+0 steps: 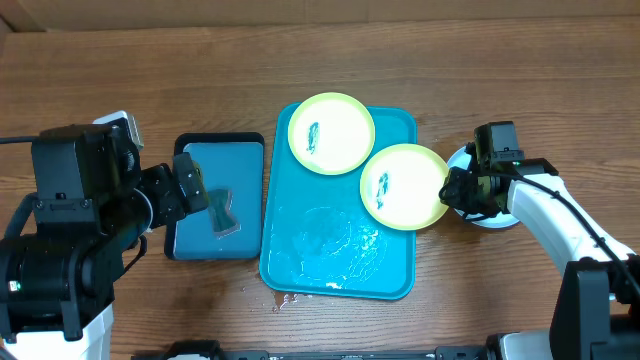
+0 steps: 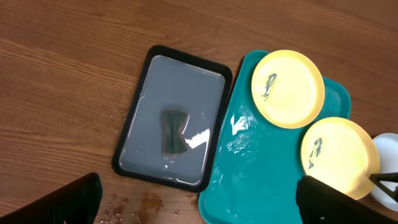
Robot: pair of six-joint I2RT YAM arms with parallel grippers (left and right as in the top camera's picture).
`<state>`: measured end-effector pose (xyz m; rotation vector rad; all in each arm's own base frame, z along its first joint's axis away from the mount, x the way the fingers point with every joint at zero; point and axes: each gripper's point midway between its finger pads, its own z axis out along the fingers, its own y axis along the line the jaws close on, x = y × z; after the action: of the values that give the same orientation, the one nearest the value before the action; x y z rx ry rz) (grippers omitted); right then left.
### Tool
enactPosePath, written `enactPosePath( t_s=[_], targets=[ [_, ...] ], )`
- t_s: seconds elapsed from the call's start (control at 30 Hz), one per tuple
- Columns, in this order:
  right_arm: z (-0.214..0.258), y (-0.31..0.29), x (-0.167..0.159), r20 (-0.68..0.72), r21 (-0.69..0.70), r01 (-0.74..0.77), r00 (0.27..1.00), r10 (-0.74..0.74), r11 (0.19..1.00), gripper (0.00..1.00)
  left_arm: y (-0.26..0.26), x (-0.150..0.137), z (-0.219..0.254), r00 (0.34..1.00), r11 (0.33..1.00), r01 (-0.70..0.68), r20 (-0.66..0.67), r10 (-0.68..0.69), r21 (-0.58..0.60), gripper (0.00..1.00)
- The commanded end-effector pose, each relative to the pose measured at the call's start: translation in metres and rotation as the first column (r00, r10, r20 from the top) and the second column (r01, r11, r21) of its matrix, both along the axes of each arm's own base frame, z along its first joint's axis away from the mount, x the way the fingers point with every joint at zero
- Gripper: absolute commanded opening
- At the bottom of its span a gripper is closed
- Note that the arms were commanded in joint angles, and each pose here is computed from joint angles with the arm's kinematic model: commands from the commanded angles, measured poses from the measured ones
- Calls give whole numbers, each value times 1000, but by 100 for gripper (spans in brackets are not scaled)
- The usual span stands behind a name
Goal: Clean dirty plates on tray and stack at the side
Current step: 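Carry the white plate right and set it on the table, then grip the lower yellow plate rim with the right gripper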
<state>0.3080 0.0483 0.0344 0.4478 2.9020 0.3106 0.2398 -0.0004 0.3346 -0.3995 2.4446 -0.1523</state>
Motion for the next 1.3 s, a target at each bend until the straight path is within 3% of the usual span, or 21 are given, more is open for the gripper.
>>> enactPosePath(
  t_s=[0.0,0.1,0.23,0.47,0.6,0.83,0.9,0.97,1.03,1.27],
  targets=[
    [23,2,3,54,13,2,999,-3,1000,4,2,0,4,1000,1000,18,10,-18,24,100],
    [75,12,-15,143,36,-41,989,36,999,4,2,-1,3,1000,999,27,6,-27,31,100],
    [91,38,-44,141,53,-152,980,143,987,4,2,0,-3,998,996,68,-22,-67,58,100],
    [53,98,-70,82,40,-361,931,357,932,4,1,5,-50,981,996,82,-182,-73,40,100],
    [22,109,-60,63,-53,-350,934,352,935,4,1,6,-81,958,996,85,-276,-73,30,100],
    [3,123,-47,68,-44,-323,943,326,945,4,1,20,-139,932,996,87,-356,-74,21,100],
    [5,125,-44,83,-38,-318,944,320,947,10,1,27,-160,926,996,87,-369,-74,21,100],
    [9,125,-44,75,-33,-299,951,301,954,27,1,33,-183,919,998,63,-391,-53,12,100],
    [15,124,-45,64,-34,-293,953,295,955,35,1,37,-204,906,999,46,-421,-40,5,97],
    [51,123,-47,133,-13,-282,950,281,959,37,2,45,-266,842,999,45,-539,-36,3,83]
  ],
)
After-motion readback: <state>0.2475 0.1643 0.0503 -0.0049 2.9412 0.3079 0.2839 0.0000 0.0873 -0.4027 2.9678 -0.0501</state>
